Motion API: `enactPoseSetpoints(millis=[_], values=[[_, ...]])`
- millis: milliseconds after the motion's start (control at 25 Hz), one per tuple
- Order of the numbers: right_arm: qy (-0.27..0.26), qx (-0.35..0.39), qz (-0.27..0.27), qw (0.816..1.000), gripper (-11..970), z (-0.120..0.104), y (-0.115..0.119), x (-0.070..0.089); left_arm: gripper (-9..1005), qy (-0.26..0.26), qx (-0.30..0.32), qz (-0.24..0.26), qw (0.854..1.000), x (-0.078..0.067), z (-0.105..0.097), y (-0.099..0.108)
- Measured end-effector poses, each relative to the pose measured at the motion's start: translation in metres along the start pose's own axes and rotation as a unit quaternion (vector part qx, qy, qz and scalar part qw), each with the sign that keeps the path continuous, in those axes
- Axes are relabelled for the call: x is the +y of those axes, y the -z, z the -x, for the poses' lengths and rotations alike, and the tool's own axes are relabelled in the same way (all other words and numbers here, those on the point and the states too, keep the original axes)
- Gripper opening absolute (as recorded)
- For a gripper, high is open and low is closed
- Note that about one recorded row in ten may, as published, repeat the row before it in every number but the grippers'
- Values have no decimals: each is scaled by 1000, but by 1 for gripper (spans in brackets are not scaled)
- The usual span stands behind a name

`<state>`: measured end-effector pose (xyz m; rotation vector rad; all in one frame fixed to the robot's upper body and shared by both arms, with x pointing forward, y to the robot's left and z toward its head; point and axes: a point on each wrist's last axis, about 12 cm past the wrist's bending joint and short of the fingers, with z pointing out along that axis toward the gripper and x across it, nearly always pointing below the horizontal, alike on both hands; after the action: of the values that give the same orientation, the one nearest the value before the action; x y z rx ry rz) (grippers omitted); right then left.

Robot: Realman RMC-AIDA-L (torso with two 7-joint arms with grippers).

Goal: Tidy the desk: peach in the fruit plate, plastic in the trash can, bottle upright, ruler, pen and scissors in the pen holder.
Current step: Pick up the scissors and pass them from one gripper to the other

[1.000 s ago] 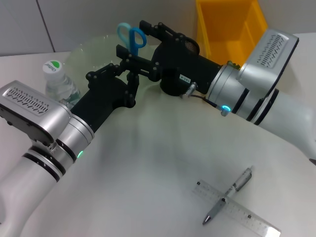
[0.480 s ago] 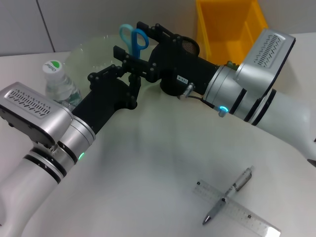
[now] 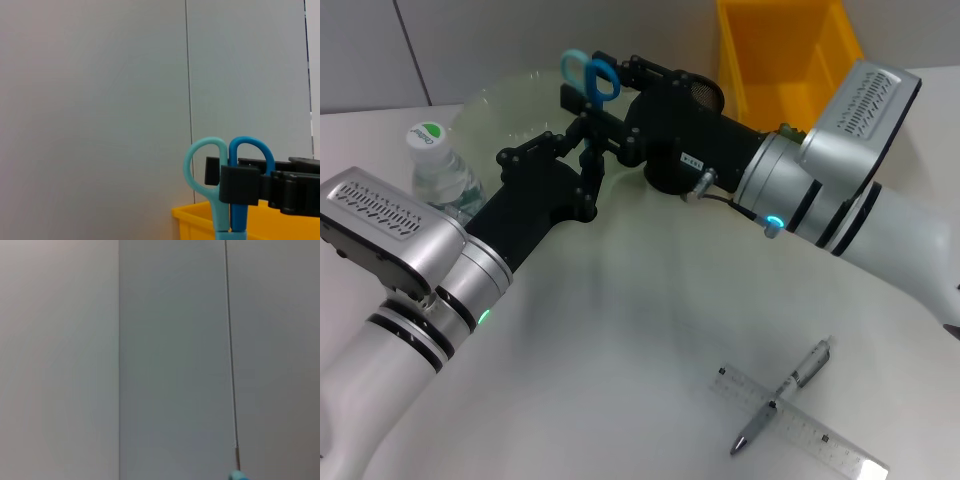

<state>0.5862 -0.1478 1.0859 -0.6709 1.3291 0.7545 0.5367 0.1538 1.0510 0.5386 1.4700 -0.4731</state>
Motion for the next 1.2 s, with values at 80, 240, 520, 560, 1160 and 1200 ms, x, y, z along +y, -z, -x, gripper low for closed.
enactPoseSetpoints(millis=[80,240,520,560,1160,1200], values=[[0,-1,-2,1000,625,0,0,0,329,0,0,0,1000,0,0,0],[0,-1,-2,1000,483,0,0,-1,332,0,0,0,1000,0,0,0],[1,-1,-3,1000,245,0,0,-1,336,0,0,-1,1000,0,0,-1],[1,-1,-3,1000,242,0,0,-1,336,0,0,-1,1000,0,0,-1],[1,5,-4,1000,66,0,-1,-2,345,0,-1,-1,1000,0,1,-1],[1,5,-4,1000,67,0,-1,-2,346,0,-1,-1,1000,0,1,-1]])
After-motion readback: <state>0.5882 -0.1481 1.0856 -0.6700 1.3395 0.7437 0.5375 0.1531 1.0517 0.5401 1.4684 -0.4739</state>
